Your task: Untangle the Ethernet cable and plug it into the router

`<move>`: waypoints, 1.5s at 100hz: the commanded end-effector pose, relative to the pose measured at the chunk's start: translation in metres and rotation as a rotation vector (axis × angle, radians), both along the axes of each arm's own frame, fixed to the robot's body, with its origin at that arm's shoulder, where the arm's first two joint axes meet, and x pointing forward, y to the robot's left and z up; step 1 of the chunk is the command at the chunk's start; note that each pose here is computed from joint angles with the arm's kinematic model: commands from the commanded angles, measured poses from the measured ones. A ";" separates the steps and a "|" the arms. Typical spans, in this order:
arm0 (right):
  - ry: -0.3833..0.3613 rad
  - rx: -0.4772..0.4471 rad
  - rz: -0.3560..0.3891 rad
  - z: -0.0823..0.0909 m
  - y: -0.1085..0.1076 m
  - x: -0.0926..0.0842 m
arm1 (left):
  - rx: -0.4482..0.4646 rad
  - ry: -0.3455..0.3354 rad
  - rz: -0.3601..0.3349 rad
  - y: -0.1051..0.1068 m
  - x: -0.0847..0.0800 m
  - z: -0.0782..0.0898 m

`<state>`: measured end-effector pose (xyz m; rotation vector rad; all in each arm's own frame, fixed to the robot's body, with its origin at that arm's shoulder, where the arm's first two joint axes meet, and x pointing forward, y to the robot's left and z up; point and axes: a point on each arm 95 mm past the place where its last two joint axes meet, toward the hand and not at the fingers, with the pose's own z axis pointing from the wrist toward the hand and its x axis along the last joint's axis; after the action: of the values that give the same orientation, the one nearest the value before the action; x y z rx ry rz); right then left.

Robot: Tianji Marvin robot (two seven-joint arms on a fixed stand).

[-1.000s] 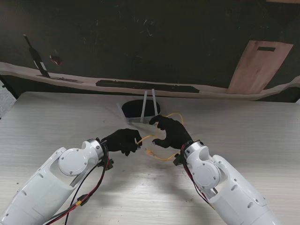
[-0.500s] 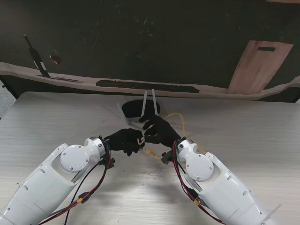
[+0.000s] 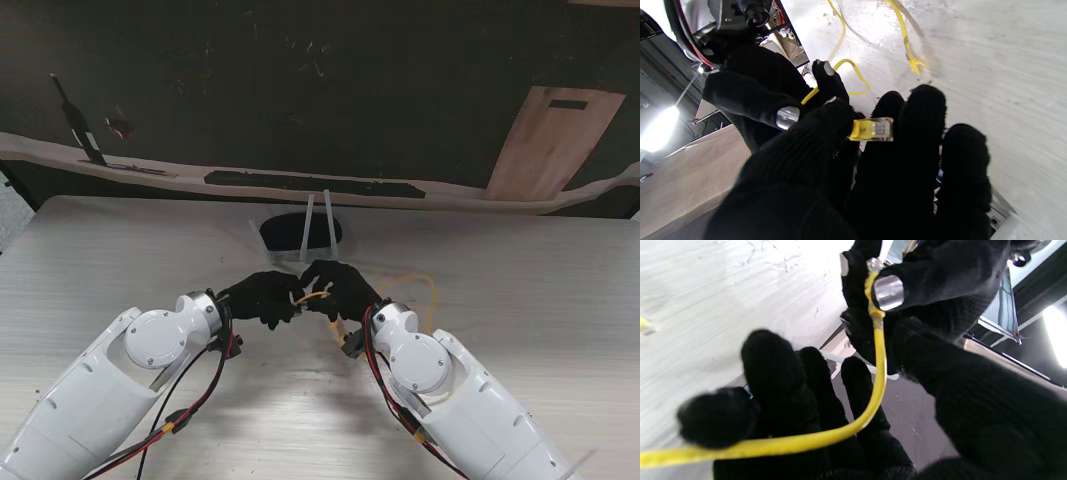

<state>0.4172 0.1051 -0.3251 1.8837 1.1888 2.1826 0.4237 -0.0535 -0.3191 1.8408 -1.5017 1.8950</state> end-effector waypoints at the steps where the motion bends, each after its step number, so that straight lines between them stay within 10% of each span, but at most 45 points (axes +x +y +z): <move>1: 0.010 0.009 0.016 -0.003 0.002 -0.003 | 0.006 0.014 -0.011 -0.002 -0.002 0.000; 59: 0.120 0.021 -0.036 -0.006 0.004 -0.005 | -0.004 -0.042 0.099 0.003 -0.006 0.000; 111: 0.352 0.224 -0.239 -0.004 0.004 -0.009 | 0.125 -0.402 0.163 0.010 -0.021 0.000; 150: 0.354 0.244 -0.239 -0.001 0.003 -0.010 | 0.136 -0.426 0.164 0.004 -0.019 -0.015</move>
<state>0.4108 0.1039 -0.3273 2.4293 0.6866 1.9805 0.4056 -0.0442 -0.3317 1.7447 -1.6696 2.4697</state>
